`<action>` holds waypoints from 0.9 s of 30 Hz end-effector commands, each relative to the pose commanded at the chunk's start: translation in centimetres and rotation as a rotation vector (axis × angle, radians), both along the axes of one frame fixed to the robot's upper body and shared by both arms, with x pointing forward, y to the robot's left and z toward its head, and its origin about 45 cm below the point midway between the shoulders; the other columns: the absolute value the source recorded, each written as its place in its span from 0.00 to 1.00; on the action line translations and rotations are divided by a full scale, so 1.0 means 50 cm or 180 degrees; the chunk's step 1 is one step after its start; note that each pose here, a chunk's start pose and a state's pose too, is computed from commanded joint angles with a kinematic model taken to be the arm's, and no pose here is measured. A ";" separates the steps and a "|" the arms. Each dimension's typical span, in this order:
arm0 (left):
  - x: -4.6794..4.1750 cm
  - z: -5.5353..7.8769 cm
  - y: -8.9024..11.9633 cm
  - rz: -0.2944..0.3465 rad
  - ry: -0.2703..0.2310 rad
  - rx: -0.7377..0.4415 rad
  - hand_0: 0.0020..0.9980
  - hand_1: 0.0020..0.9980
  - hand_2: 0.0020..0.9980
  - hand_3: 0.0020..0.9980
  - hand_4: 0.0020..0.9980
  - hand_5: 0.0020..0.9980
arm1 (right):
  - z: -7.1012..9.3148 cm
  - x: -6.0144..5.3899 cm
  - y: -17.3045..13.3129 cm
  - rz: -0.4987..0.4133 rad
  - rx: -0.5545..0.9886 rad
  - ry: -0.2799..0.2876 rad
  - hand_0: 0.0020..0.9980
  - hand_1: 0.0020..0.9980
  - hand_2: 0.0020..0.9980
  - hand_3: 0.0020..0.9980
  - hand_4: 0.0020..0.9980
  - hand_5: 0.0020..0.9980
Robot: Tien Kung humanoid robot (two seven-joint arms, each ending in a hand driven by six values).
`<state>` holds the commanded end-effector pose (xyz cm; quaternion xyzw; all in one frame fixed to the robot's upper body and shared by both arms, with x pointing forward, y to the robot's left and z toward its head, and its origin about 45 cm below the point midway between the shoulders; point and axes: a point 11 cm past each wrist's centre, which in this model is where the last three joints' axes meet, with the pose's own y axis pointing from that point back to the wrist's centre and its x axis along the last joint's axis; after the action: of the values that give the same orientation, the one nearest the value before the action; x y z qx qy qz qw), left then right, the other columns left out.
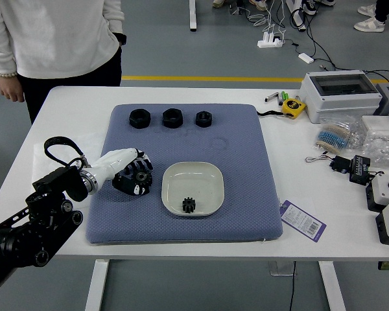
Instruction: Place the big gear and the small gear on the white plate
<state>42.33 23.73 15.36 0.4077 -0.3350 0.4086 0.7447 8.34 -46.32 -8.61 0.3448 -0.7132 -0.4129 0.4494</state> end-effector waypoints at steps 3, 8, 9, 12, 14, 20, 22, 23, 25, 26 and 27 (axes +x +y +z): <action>-0.003 -0.006 0.000 0.0008 0.0021 -0.0024 0.27 0.30 0.40 0.52 0.70 0.00 | 0.000 -0.002 0.000 0.0003 0.0000 0.0008 0.65 0.65 0.74 0.61 0.87 0.71; -0.005 -0.010 0.003 0.0039 0.0043 -0.0052 0.26 0.24 0.35 0.50 0.74 0.00 | -0.001 -0.004 0.000 0.0004 0.0000 0.0016 0.65 0.65 0.74 0.61 0.87 0.71; -0.005 -0.010 0.004 0.0048 0.0043 -0.0060 0.26 0.24 0.35 0.50 0.74 0.00 | -0.001 -0.005 0.000 0.0003 0.0000 0.0017 0.65 0.65 0.74 0.61 0.87 0.71; -0.005 -0.010 0.007 0.0063 0.0043 -0.0072 0.26 0.24 0.35 0.50 0.74 0.00 | -0.001 -0.005 0.000 0.0002 0.0000 0.0018 0.65 0.65 0.74 0.61 0.87 0.71; -0.005 -0.008 0.010 0.0077 0.0038 -0.0075 0.26 0.22 0.34 0.51 0.74 0.00 | -0.001 -0.006 0.000 -0.0002 0.0000 0.0016 0.65 0.65 0.75 0.61 0.87 0.71; -0.001 0.002 0.036 0.0212 -0.0013 -0.0111 0.26 0.22 0.34 0.51 0.75 0.00 | -0.001 -0.005 0.000 -0.0020 0.0001 -0.0003 0.65 0.65 0.75 0.61 0.87 0.71; 0.000 0.007 0.042 0.0241 -0.0034 -0.0118 0.26 0.22 0.34 0.51 0.75 0.00 | -0.001 -0.004 0.000 -0.0021 0.0001 -0.0006 0.65 0.65 0.75 0.61 0.87 0.71; 0.002 0.012 0.048 0.0266 -0.0057 -0.0124 0.26 0.22 0.34 0.51 0.75 0.00 | -0.001 -0.003 0.000 -0.0021 0.0001 -0.0009 0.65 0.65 0.75 0.61 0.87 0.71; 0.006 0.024 0.057 0.0312 -0.0111 -0.0146 0.26 0.22 0.34 0.51 0.75 0.00 | 0.000 -0.002 0.000 -0.0018 0.0001 -0.0011 0.65 0.65 0.75 0.61 0.87 0.71; 0.007 0.026 0.059 0.0321 -0.0121 -0.0150 0.26 0.22 0.34 0.51 0.75 0.00 | 0.000 -0.001 0.000 -0.0017 0.0001 -0.0011 0.65 0.65 0.74 0.61 0.87 0.71; 0.009 0.032 0.062 0.0338 -0.0144 -0.0161 0.26 0.22 0.34 0.51 0.75 0.00 | 0.000 -0.001 0.000 -0.0017 0.0001 -0.0011 0.65 0.65 0.74 0.61 0.87 0.71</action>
<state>42.76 26.84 16.94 0.3967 -0.3193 0.4650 0.7242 8.29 -46.34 -8.62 0.3437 -0.7149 -0.4136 0.4470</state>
